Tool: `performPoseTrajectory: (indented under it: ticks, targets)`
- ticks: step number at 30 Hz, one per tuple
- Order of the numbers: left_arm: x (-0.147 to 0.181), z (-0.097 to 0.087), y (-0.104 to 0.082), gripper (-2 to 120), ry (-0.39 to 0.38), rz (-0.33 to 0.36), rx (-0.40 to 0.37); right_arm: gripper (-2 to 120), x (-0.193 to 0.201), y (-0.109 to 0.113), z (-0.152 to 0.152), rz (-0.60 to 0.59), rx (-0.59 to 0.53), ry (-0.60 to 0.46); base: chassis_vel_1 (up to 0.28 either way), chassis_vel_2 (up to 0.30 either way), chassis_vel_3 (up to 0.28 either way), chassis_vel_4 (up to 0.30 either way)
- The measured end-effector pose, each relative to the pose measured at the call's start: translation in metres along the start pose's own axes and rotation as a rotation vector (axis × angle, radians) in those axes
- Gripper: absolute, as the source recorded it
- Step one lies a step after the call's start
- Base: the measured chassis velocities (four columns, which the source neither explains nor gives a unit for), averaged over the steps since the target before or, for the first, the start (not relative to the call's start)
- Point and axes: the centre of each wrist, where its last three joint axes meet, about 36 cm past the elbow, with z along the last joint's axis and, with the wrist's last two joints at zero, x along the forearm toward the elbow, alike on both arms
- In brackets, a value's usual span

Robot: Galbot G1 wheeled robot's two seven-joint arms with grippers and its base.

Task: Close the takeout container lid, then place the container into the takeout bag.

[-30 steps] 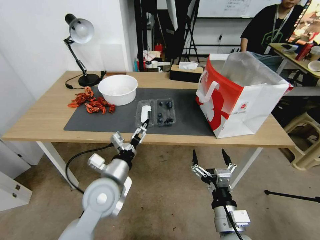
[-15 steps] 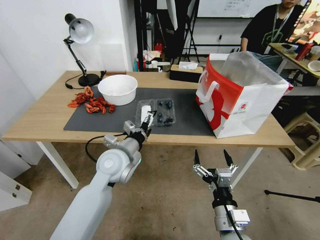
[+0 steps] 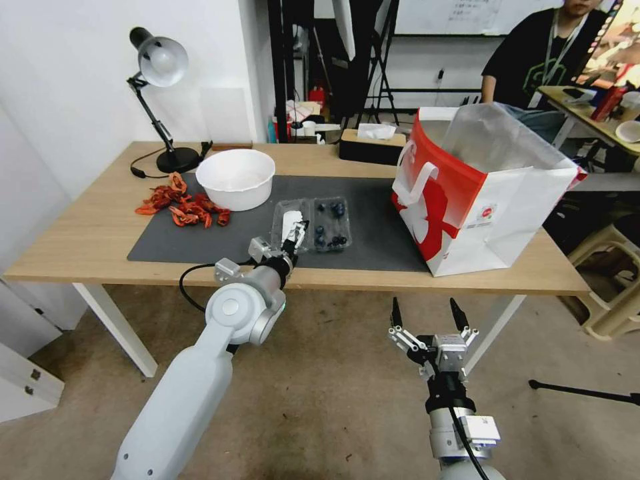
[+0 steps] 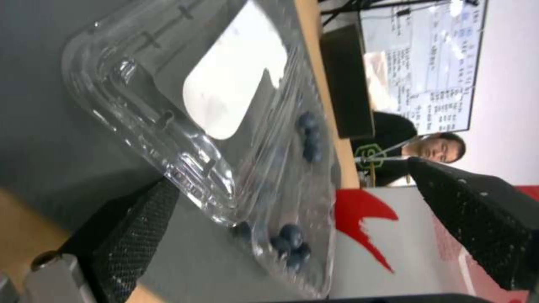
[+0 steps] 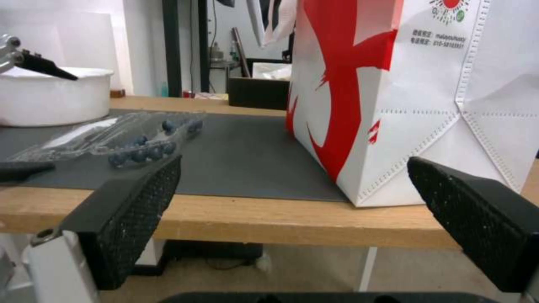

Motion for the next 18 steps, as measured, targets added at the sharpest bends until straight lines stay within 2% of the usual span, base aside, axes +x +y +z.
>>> performPoseTrajectory:
  ticks: [5,7,9,11,12,15,17,18]
  targets:
    - [0.0,0.002,0.004,100,-0.039,0.039,-0.046,100,0.0,0.0,0.001,0.0,-0.001,0.0,0.0,0.0,0.0,0.0]
    - [0.002,0.009,0.012,100,-0.081,0.079,-0.133,100,0.001,0.001,0.001,0.0,-0.004,0.002,0.0,0.0,0.0,0.0]
    - [0.003,0.01,0.013,100,-0.086,0.085,-0.144,100,0.001,0.002,0.001,0.0,-0.005,0.002,0.0,0.0,0.0,0.0]
    - [0.005,0.017,0.018,100,-0.111,0.125,-0.21,100,0.001,0.002,0.001,-0.001,-0.005,0.0,0.0,0.0,0.0,0.0]
    - [0.005,0.017,0.018,100,-0.111,0.125,-0.21,100,0.001,0.002,0.001,-0.001,-0.005,0.0,0.0,0.0,0.0,0.0]
    - [0.006,0.03,0.029,100,-0.157,0.202,-0.344,100,0.002,0.002,0.002,-0.002,-0.004,-0.003,0.0,0.0,0.0,0.0]
    - [0.006,0.032,0.032,100,-0.167,0.219,-0.372,100,0.002,0.002,0.002,-0.002,-0.004,-0.003,0.0,0.0,0.0,0.0]
    - [0.005,0.037,0.036,100,-0.188,0.262,-0.444,100,0.003,0.002,0.002,-0.003,-0.004,-0.004,0.0,0.0,0.0,0.0]
